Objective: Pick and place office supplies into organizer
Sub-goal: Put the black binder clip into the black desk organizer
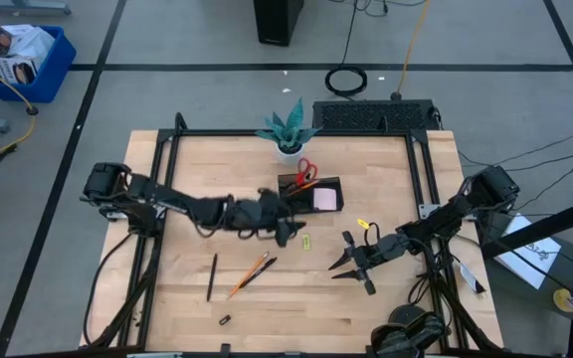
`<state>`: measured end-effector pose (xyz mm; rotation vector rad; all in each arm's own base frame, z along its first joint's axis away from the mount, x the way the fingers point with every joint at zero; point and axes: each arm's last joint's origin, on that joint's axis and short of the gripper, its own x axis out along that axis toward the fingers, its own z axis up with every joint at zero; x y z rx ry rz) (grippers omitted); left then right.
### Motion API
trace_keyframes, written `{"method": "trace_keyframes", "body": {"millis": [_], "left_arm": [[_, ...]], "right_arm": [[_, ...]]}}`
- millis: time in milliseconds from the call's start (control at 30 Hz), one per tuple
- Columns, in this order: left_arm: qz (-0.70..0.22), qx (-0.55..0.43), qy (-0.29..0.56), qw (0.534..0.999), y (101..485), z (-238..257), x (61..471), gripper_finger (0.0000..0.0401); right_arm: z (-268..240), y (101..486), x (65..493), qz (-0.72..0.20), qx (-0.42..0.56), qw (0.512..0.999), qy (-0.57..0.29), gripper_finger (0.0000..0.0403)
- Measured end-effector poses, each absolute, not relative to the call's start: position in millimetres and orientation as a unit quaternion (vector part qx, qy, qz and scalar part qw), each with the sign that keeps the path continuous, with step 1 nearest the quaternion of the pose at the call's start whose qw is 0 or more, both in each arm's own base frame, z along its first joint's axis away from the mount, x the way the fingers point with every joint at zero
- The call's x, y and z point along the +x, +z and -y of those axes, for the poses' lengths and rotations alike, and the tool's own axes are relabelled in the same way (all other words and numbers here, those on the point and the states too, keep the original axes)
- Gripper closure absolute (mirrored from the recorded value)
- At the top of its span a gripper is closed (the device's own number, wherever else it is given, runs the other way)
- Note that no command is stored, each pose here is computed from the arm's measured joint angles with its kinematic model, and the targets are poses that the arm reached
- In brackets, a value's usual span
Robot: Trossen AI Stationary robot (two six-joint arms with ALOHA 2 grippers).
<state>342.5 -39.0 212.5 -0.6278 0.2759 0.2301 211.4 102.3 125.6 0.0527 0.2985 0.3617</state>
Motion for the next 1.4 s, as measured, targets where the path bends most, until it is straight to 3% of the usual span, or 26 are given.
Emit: {"method": "trace_keyframes", "body": {"millis": [333,733,967,1400], "left_arm": [[-0.164,-0.239,0.177,0.941,201.8,106.9,317.5,0.0123],[-0.205,-0.231,0.094,0.946,198.5,153.9,296.3,0.0123],[-0.212,-0.287,0.059,0.932,197.9,194.4,270.4,0.0123],[-0.256,-0.406,0.072,0.874,188.1,234.5,225.2,0.0123]], "right_arm": [[-102.3,125.7,211.5,-0.146,0.021,0.973,0.179,0.03],[-103.7,125.6,210.8,-0.147,0.02,0.972,0.183,0.03],[-103.6,125.0,210.6,-0.15,0.019,0.971,0.183,0.03],[-103.7,125.3,210.7,-0.148,0.016,0.972,0.184,0.03]]}}
